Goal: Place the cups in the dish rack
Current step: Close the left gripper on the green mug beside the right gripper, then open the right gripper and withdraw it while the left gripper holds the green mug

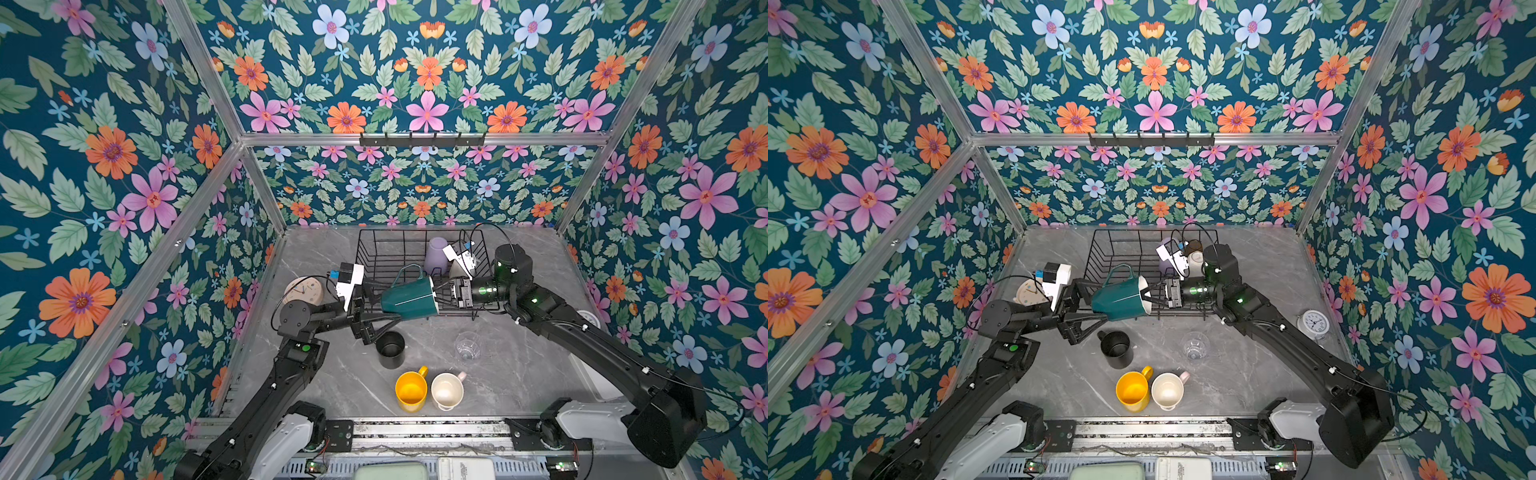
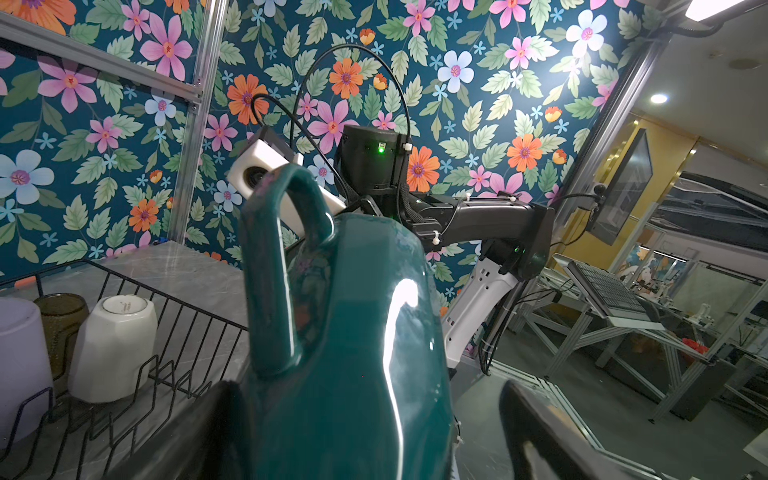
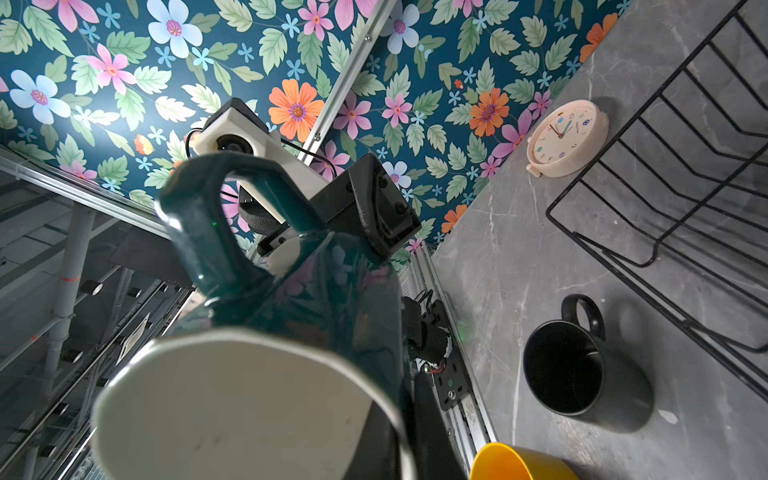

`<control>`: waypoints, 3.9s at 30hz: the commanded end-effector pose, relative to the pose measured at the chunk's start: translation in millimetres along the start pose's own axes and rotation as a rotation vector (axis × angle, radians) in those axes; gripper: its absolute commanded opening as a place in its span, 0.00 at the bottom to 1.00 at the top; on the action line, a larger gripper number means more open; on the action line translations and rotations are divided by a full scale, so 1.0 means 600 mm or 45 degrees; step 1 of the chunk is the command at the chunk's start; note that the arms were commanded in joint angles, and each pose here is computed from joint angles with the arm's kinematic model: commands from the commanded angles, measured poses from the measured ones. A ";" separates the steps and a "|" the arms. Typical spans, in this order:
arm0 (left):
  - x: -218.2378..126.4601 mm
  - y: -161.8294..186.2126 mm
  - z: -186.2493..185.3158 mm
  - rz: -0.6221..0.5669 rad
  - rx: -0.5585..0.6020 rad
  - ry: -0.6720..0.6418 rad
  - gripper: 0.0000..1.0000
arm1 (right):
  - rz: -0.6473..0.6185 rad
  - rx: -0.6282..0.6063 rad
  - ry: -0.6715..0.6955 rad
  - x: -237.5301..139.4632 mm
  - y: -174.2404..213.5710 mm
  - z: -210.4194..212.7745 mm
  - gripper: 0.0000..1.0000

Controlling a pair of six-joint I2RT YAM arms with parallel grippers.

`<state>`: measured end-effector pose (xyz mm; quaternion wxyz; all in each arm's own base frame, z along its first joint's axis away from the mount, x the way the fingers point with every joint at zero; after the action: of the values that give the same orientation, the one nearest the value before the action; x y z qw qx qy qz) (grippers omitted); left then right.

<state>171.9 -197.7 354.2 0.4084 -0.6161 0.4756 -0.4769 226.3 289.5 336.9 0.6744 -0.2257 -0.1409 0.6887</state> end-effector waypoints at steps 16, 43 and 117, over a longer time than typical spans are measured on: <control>-0.002 -0.009 -0.013 -0.021 0.069 0.026 0.98 | -0.113 0.042 -0.028 0.031 -0.016 0.006 0.00; 0.001 -0.008 -0.010 -0.016 0.056 0.038 0.95 | -0.116 0.094 -0.062 0.048 -0.021 0.017 0.00; 0.061 0.001 0.185 0.571 0.075 -0.655 0.00 | -0.627 0.109 0.750 -0.232 0.031 -0.108 0.99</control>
<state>279.4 -223.3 337.9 0.5816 -0.6192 0.4816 -0.2156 240.0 147.0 291.9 0.8431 -0.3248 0.0358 0.4270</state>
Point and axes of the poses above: each gripper's point midway between its finger pads, its own x axis out along the fingers, its own z axis along the line the jaws close on, y = z × x, the point moved 3 cm from there along -x, back along the fingers, and after that the axes turned 7 degrees about x, right-handed, at the moved point
